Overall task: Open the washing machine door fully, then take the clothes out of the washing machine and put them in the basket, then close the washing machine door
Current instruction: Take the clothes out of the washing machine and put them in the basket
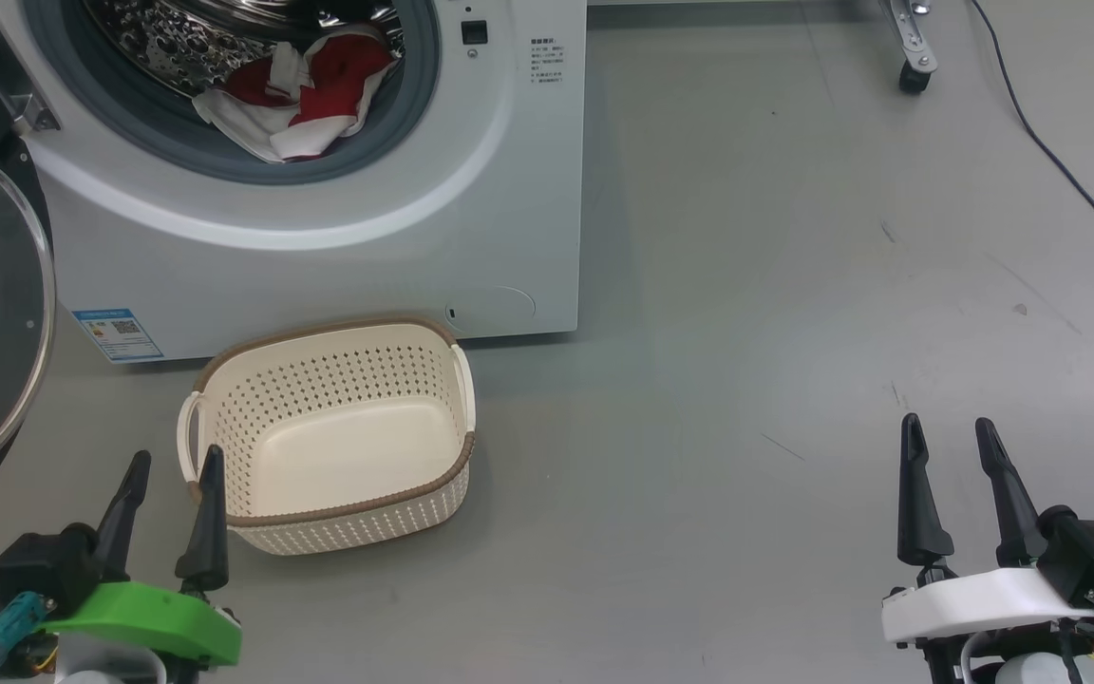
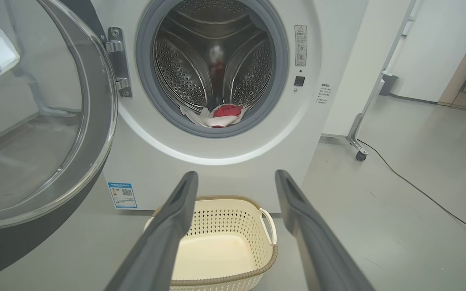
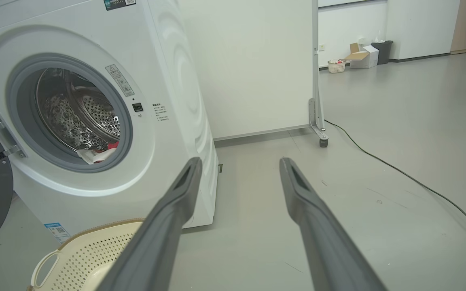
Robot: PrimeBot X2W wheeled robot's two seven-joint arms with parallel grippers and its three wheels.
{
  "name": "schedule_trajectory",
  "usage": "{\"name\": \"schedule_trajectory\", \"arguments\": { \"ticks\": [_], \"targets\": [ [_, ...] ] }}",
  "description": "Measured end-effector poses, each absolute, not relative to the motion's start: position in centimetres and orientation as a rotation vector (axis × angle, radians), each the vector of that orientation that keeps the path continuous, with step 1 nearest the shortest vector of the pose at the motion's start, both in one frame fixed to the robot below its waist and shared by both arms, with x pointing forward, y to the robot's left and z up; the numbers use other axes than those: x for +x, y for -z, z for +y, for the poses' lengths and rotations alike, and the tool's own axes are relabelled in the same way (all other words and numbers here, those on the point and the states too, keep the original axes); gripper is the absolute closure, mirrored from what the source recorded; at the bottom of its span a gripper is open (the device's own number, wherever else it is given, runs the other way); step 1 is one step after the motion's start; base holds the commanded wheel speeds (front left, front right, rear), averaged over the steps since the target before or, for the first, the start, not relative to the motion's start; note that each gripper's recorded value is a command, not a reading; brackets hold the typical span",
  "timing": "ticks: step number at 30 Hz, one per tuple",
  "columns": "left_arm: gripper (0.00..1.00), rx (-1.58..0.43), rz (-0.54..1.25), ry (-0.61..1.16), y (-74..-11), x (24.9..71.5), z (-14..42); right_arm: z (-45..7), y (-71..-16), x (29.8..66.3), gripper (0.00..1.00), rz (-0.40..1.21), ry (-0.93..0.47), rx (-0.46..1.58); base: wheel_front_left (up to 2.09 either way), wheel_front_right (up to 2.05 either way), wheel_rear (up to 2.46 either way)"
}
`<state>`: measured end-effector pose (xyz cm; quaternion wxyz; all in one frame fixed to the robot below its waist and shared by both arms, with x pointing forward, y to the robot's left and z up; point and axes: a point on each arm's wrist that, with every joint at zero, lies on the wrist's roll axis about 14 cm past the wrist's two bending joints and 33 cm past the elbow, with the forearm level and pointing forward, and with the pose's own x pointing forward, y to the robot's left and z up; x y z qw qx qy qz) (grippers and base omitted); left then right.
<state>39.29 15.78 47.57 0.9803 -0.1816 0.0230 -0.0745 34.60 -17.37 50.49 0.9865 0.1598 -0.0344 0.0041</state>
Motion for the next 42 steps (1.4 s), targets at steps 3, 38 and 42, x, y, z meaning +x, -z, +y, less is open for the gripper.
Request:
{"name": "schedule_trajectory", "arguments": {
  "ticks": [3, 38, 42],
  "targets": [
    [0.0, -0.367, 0.053, 0.147, -47.32, 39.08, 15.82, -17.36, -50.47, 34.62, 0.0, -0.068, -0.008, 0.321, 0.0, 0.0, 0.0],
    [0.0, -0.354, 0.038, 0.141, -47.62, 38.85, 16.2, -16.75, -49.95, 34.73, 0.0, -0.048, -0.035, 0.279, 0.0, 0.0, 0.0],
    [0.0, -0.355, 0.036, 0.14, -47.68, 38.88, 16.24, -16.74, -49.94, 34.74, 0.0, -0.048, -0.034, 0.28, 0.0, 0.0, 0.0]
  ]
}}
